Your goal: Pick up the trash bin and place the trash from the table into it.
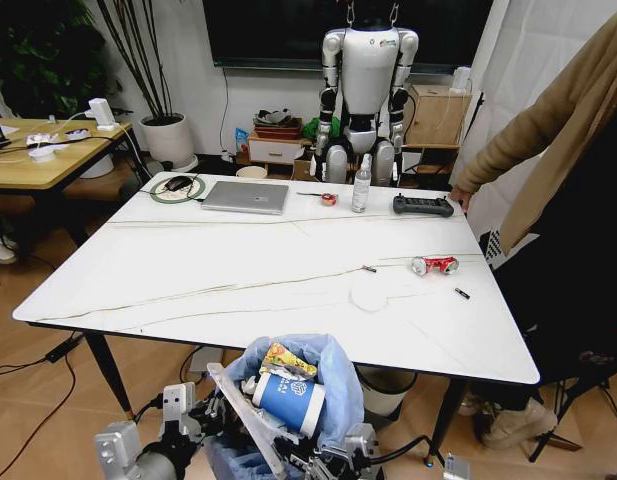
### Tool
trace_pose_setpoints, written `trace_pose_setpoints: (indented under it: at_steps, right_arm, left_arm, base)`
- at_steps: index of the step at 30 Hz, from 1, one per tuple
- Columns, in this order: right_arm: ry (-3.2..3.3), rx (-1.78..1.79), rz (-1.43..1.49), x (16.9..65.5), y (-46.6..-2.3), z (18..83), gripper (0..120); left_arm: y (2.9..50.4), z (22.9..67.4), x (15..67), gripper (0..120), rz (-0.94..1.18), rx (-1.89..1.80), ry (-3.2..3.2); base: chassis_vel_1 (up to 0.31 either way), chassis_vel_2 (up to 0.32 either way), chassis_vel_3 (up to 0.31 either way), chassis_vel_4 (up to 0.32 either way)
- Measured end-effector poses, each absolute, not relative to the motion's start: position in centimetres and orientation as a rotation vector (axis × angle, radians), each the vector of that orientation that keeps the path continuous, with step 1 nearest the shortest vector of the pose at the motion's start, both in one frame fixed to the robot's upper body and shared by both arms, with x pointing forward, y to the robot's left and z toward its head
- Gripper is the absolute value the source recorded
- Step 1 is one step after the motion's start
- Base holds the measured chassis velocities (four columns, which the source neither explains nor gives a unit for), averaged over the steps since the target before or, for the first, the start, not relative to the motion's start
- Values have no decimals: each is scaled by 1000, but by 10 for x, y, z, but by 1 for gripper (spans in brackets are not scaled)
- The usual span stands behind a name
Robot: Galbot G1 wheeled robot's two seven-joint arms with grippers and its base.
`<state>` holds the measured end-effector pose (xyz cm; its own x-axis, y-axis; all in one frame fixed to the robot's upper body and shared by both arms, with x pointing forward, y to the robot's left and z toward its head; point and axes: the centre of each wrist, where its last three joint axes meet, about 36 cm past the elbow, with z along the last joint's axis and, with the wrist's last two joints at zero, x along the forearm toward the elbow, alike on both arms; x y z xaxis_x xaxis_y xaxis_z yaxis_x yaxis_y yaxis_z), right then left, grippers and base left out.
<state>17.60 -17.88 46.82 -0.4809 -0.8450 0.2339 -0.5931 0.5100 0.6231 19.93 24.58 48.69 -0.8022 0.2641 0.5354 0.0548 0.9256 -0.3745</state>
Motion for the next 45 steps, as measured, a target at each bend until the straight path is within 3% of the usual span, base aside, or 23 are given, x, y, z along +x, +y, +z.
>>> trace_pose_setpoints:
  at_steps: [11,19,21,25,37,40,45]
  right_arm:
    - [-2249,1166,-613,177,-179,466,0]
    - [-2254,1158,-599,177,-179,464,30]
    - [-2254,1158,-598,177,-179,464,31]
    - [-2269,1156,-591,178,-181,468,50]
    - [-2330,1148,-554,184,-190,487,91]
    - [-2347,1138,-540,186,-193,488,98]
    - [-2478,1060,-501,213,-203,500,100]
  left_arm:
    - [244,489,196,0,463,-226,-2461]
    - [243,489,196,0,460,-227,-2454]
    - [243,489,196,0,460,-227,-2454]
    - [244,487,198,0,456,-224,-2454]
    - [246,479,199,0,450,-217,-2437]
    - [246,479,200,0,449,-218,-2436]
    - [246,480,200,0,450,-230,-2441]
  base:
    - [0,0,0,0]
    - [0,0,0,0]
    - [0,0,0,0]
    - [0,0,0,0]
    - [0,0,0,0]
    - [0,0,0,0]
    - [0,0,0,0]
